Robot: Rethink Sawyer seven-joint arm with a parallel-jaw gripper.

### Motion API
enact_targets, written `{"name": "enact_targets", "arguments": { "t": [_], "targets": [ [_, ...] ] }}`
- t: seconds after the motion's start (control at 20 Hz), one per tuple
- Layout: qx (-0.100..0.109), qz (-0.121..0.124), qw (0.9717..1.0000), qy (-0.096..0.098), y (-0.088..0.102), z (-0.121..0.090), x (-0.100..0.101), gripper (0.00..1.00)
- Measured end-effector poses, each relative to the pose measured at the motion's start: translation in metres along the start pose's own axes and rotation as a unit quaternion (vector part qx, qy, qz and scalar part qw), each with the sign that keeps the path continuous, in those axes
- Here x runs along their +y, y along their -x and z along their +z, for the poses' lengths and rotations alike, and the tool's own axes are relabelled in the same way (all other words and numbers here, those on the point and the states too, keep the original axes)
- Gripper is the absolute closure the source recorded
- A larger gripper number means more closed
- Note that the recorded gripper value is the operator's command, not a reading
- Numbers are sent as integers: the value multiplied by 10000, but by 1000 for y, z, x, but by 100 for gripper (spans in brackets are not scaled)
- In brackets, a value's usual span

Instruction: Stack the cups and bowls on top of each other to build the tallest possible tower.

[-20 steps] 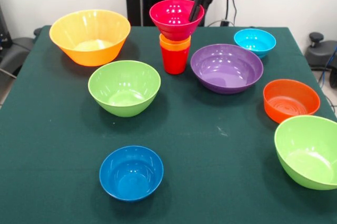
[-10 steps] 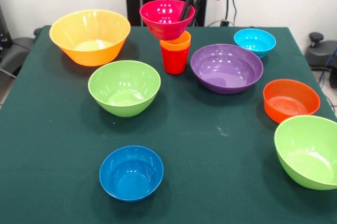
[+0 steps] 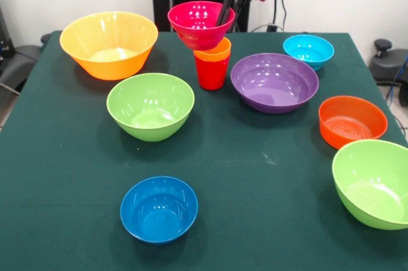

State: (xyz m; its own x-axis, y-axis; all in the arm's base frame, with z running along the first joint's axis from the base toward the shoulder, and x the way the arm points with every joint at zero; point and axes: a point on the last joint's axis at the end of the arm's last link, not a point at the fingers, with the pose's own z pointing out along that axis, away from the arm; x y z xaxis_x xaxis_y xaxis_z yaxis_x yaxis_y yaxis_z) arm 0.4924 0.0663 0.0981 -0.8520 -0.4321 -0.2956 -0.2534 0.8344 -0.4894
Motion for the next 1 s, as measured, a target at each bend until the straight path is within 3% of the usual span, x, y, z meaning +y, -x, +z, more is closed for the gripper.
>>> {"name": "enact_targets", "arguments": {
  "t": [1.0],
  "targets": [
    [-57, 231, 9996, -131, 6, -4, -4, 100]
  ]
}}
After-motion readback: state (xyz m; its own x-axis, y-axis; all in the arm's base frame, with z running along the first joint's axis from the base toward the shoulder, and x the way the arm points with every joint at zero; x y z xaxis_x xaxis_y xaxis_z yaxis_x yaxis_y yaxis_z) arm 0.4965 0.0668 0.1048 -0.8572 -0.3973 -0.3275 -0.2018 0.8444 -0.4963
